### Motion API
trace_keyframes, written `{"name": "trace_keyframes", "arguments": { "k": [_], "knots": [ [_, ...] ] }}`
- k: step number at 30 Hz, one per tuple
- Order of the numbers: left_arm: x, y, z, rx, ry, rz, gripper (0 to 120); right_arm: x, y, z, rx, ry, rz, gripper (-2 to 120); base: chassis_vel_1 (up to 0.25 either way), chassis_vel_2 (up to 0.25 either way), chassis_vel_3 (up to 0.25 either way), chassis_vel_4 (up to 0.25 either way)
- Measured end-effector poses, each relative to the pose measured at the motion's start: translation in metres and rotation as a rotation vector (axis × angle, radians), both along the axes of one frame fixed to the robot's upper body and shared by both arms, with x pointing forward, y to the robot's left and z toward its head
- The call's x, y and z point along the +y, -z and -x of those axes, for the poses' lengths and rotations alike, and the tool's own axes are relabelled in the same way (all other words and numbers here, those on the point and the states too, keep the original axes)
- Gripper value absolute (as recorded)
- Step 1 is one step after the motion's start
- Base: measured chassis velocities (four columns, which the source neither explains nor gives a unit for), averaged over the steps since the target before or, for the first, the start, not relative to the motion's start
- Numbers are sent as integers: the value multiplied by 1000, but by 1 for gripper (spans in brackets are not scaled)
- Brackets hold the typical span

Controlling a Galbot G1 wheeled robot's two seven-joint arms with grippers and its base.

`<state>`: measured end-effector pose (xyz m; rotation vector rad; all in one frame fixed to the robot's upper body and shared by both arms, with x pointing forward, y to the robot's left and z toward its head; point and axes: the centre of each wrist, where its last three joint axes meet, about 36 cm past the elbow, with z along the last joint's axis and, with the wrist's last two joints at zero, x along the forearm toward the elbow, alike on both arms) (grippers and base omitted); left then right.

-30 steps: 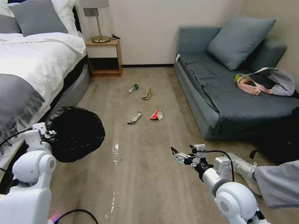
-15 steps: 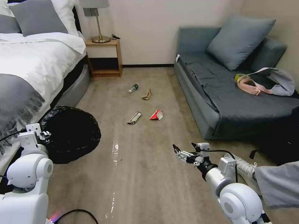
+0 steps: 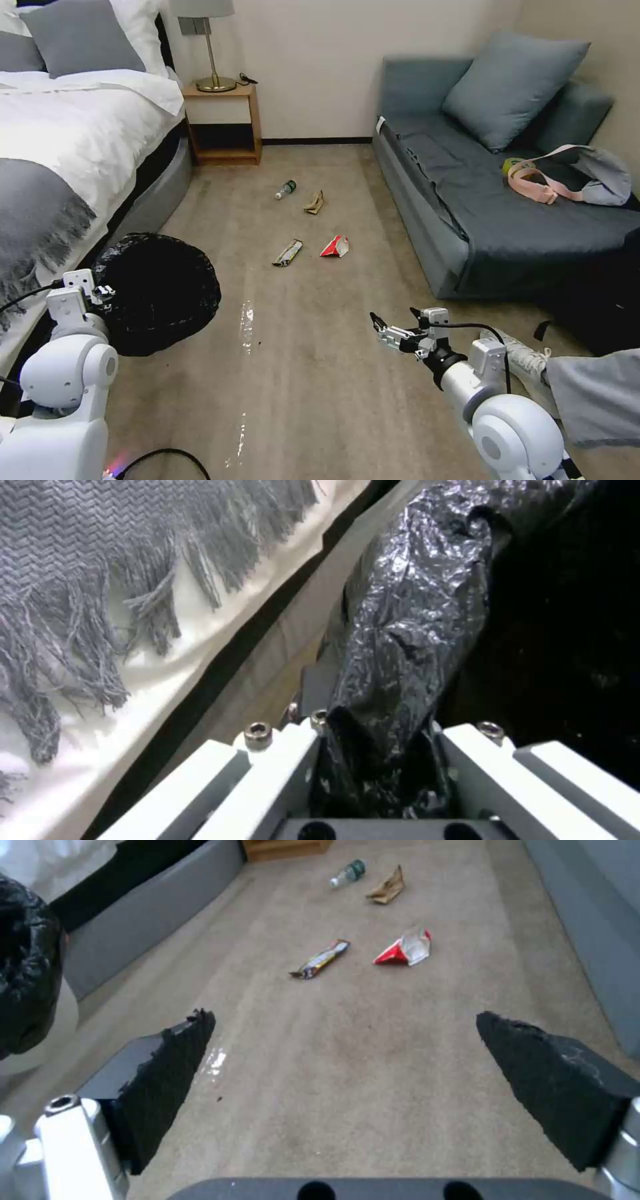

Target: Pick up the trash bin, then pick up the garbage on the floor and place it into the trash bin.

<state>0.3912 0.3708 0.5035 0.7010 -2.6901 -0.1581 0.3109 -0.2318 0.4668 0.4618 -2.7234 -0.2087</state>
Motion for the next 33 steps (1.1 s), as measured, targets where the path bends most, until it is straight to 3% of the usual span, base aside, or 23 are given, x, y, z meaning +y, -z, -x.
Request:
{"name": "trace_keyframes", "arguments": {
  "k": [33],
  "knots": [
    [-3, 4, 4, 4, -4, 10, 3, 4, 11, 1, 7, -5, -8, 100, -34, 31, 36, -31]
  ]
}}
